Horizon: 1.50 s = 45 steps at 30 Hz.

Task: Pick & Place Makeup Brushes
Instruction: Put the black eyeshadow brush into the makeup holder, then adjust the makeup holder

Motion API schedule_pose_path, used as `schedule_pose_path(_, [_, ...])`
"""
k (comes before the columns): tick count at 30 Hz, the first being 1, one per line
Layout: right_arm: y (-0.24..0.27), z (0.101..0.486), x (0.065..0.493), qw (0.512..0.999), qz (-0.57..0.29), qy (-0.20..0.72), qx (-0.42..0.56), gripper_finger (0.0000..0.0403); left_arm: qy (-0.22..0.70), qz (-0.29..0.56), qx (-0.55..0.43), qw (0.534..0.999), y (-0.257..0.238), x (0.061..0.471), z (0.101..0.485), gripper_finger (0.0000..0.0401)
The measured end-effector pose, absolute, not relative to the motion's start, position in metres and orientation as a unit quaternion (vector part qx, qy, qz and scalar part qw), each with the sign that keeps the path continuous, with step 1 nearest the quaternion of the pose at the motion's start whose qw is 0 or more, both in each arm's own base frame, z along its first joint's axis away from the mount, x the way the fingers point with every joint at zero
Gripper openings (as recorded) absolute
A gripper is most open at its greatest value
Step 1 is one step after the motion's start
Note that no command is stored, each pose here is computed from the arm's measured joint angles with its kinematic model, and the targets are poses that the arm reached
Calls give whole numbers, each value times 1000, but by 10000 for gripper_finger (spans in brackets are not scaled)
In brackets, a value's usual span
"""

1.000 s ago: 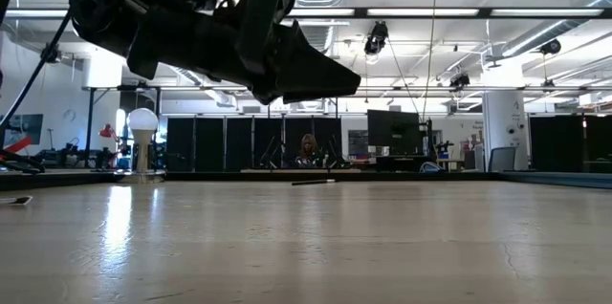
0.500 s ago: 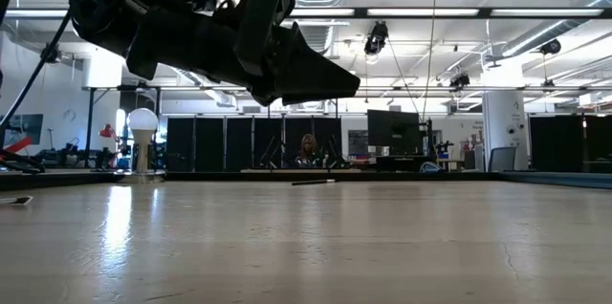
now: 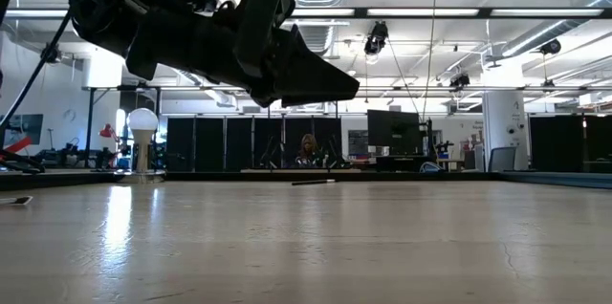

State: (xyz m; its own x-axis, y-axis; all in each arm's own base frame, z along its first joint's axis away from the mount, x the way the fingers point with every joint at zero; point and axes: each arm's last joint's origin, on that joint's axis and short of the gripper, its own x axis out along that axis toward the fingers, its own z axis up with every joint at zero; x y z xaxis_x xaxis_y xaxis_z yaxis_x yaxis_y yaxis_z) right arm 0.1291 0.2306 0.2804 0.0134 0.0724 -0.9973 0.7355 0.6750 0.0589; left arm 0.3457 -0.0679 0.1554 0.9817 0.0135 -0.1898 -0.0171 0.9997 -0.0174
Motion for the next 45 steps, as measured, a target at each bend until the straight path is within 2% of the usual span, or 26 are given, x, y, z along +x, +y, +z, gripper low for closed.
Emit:
schedule_pose_path(6, [229,274,128,639,-266,656,301,21,96,8,-9,995,-68,346,155,126])
schedule_pose_path(15, [231,285,129,640,-245,660,306,106,97,8,-11,995,-68,346,155,126])
schedule_pose_path(20, [232,295,130,636,-215,675,307,127,99,8,-10,995,-68,346,155,126])
schedule_pose_path(24, [234,297,134,648,-178,678,299,103,102,8,-9,995,-68,346,154,126])
schedule_pose_path(30, [252,273,146,647,-125,699,277,17,109,8,-5,994,-68,345,153,126])
schedule_pose_path(35, [262,248,152,618,-128,739,236,9,109,8,-5,994,-68,345,153,126])
schedule_pose_path(45, [259,231,165,620,-119,756,176,8,110,8,-5,994,-68,345,152,126])
